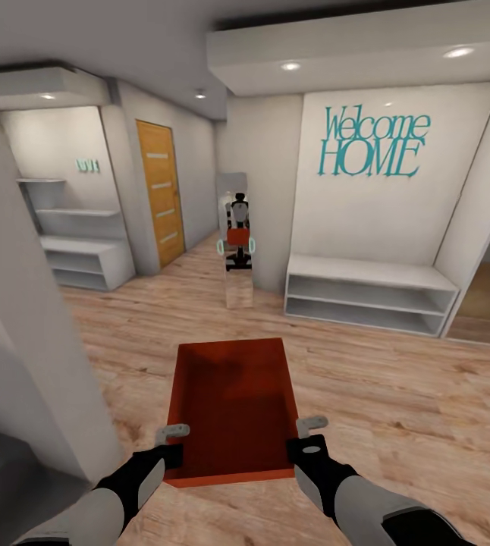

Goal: Move the two storage containers from the living room to the garage. In the garage, place one container on the floor and stack the other container on top of it (either order is fine).

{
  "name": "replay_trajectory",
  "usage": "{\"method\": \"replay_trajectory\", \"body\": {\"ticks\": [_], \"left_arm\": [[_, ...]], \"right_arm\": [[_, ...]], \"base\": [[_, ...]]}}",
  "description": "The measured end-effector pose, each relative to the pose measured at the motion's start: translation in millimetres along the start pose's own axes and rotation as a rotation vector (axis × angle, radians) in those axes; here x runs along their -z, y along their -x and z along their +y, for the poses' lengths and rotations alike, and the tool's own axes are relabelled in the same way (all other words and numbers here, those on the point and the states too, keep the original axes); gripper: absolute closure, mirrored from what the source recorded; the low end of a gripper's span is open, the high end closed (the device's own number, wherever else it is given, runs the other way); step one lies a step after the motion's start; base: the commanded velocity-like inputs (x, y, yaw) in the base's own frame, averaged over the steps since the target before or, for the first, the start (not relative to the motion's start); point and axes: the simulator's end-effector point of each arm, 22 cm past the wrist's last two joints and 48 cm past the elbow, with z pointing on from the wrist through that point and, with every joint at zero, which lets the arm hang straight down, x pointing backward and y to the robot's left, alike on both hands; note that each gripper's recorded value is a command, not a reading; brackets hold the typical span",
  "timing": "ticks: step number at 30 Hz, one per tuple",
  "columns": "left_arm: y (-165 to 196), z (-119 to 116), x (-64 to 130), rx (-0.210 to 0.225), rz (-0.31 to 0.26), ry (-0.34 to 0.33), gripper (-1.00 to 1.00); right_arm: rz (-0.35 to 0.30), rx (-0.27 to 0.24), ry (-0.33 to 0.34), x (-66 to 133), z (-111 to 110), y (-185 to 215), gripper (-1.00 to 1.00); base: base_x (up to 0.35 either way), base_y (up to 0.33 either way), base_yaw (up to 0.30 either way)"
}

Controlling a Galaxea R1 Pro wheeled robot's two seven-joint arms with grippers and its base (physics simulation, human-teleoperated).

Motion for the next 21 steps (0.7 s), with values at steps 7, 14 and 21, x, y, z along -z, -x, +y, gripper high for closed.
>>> {"method": "replay_trajectory", "body": {"ticks": [7, 14, 21], "left_arm": [[0.0, 0.0, 0.0, 0.0, 0.0, 0.0, 1.0], [0.1, 0.0, 0.0, 0.0, 0.0, 0.0, 1.0], [0.1, 0.0, 0.0, 0.0, 0.0, 0.0, 1.0]], "right_arm": [[0.0, 0.0, 0.0, 0.0, 0.0, 0.0, 1.0], [0.0, 0.0, 0.0, 0.0, 0.0, 0.1, 1.0], [0.0, 0.0, 0.0, 0.0, 0.0, 0.1, 1.0]], "base": [[0.321, 0.0, 0.0], [0.321, 0.0, 0.0], [0.321, 0.0, 0.0]]}}
